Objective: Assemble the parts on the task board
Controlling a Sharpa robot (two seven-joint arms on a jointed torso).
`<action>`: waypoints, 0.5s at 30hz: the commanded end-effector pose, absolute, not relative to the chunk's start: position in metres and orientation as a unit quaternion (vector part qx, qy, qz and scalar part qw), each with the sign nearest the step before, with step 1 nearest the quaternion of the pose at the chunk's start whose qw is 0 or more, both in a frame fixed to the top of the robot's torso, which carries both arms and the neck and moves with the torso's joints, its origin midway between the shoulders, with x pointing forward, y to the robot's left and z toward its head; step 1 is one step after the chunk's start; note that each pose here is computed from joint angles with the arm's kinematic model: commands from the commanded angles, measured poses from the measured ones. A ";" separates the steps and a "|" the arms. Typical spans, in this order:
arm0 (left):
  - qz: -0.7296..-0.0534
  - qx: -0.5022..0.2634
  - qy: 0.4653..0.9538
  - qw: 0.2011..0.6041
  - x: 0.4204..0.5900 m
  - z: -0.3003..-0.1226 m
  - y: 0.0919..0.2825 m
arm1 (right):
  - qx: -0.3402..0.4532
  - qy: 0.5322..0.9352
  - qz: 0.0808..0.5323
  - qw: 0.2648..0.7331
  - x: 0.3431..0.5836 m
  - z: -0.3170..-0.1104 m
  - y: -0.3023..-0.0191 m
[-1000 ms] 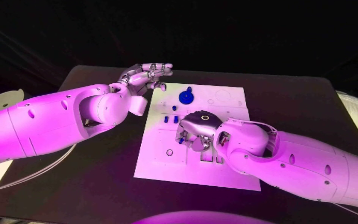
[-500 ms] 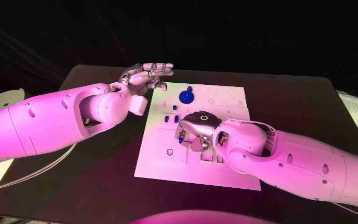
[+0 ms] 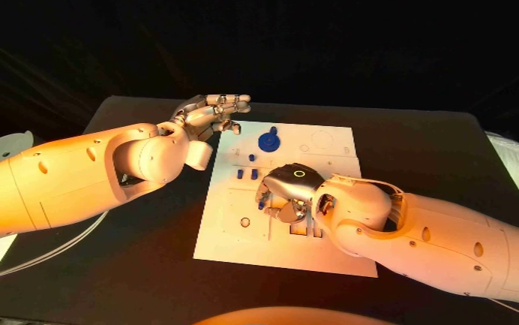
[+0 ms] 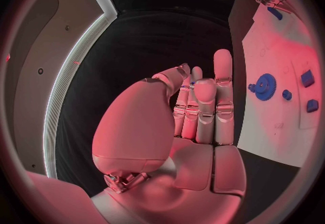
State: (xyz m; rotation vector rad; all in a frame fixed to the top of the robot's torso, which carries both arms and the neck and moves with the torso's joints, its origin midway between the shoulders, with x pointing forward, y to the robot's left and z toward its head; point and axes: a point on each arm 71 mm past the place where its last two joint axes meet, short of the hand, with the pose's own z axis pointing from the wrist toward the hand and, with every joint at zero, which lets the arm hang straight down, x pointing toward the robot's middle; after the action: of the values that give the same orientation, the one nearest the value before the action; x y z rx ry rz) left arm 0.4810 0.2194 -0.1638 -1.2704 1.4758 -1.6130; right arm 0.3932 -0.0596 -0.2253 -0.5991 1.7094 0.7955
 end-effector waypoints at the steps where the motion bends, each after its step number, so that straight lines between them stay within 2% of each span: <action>1: -0.615 -0.471 0.560 0.294 0.480 -0.163 0.218 | -0.242 0.712 0.340 0.565 0.391 -0.219 -0.065; 10: -0.614 -0.470 0.561 0.296 0.479 -0.163 0.220 | -0.213 0.700 0.320 0.601 0.400 -0.193 -0.103; 15: -0.614 -0.470 0.561 0.295 0.479 -0.163 0.220 | -0.197 0.701 0.293 0.620 0.411 -0.177 -0.133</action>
State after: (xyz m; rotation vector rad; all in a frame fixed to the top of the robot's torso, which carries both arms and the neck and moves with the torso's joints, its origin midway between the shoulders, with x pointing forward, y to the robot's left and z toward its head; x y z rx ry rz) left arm 0.4799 0.2227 -0.1641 -1.2684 1.4827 -1.6084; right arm 0.4100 -0.1304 -0.1802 -0.4881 1.6197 0.6761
